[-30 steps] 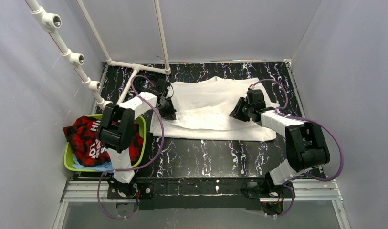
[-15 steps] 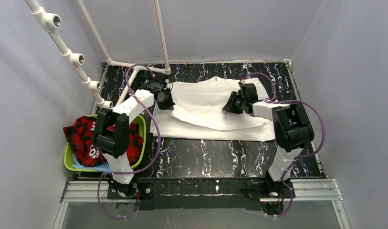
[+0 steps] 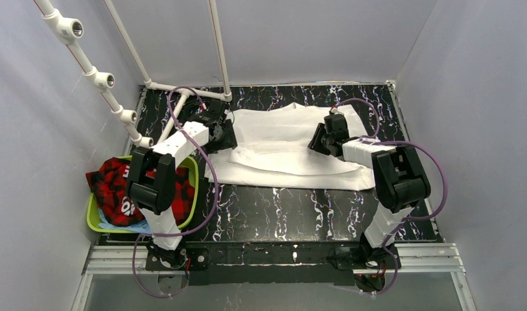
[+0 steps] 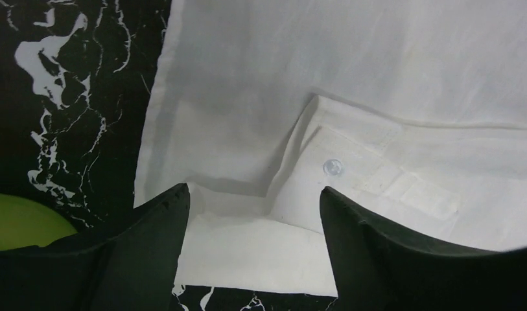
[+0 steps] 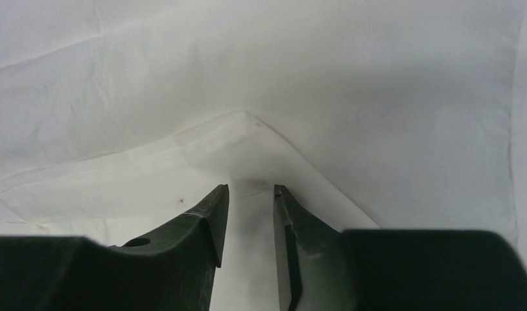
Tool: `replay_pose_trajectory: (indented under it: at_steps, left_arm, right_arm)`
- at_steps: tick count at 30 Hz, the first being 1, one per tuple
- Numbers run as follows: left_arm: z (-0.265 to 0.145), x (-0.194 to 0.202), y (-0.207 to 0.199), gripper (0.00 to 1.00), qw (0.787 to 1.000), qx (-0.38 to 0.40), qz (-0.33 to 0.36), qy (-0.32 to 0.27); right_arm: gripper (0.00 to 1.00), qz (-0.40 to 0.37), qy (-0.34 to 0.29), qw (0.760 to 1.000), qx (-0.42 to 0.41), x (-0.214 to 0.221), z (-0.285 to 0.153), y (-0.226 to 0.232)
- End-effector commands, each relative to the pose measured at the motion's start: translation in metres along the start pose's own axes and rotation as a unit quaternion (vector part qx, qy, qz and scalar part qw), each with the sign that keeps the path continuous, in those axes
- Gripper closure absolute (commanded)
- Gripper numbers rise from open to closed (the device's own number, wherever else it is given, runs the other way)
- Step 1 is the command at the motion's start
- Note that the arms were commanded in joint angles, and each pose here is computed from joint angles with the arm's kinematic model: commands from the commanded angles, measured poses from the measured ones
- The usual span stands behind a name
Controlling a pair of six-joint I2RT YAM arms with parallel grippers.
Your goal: Set up the pet bed
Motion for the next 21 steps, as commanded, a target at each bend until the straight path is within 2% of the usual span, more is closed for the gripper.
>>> replay_pose_trajectory:
  at_steps: [1,3,5,9,12,15,21]
  left_arm:
    - [-0.025,-0.024,0.004,0.24,0.999,-0.019,0.002,-0.032]
    - [-0.035,-0.028,-0.009,0.22,0.999,0.022,0.012,-0.034]
    - [-0.043,-0.025,-0.031,0.24,0.995,0.093,0.024,-0.016]
    - [-0.038,-0.006,-0.06,0.38,0.983,0.179,0.022,0.025]
    - [-0.013,0.015,-0.059,0.43,0.985,0.164,0.012,0.048]
    - [0.015,0.044,-0.041,0.48,0.991,0.11,0.008,0.082]
    - [0.017,0.094,0.009,0.48,0.994,0.01,-0.022,0.106]
  right_arm:
    - [0.48,-0.002,0.004,1.0,-0.006,-0.025,-0.044,0.014]
    - [0.43,-0.008,0.021,1.0,-0.004,-0.023,-0.059,0.015]
    - [0.39,-0.023,0.048,0.998,-0.034,-0.012,-0.068,0.023]
    - [0.39,-0.05,0.109,0.992,-0.037,0.024,-0.062,0.025]
    - [0.35,-0.083,0.122,0.989,-0.008,0.04,-0.05,0.03]
    - [0.33,-0.142,0.134,0.98,0.024,0.051,-0.036,0.043]
    - [0.34,-0.206,0.205,0.953,0.089,0.112,-0.034,0.03]
Point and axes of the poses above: each gripper's point midway between its finger pads, its own z axis out along the fingers, its own y axis along the line the jaws close on, x = y × z, the point moved 2 cm from there along -z, back along the fingers, and after that the axes turned 6 degrees about -z, right-handed, at the moved point
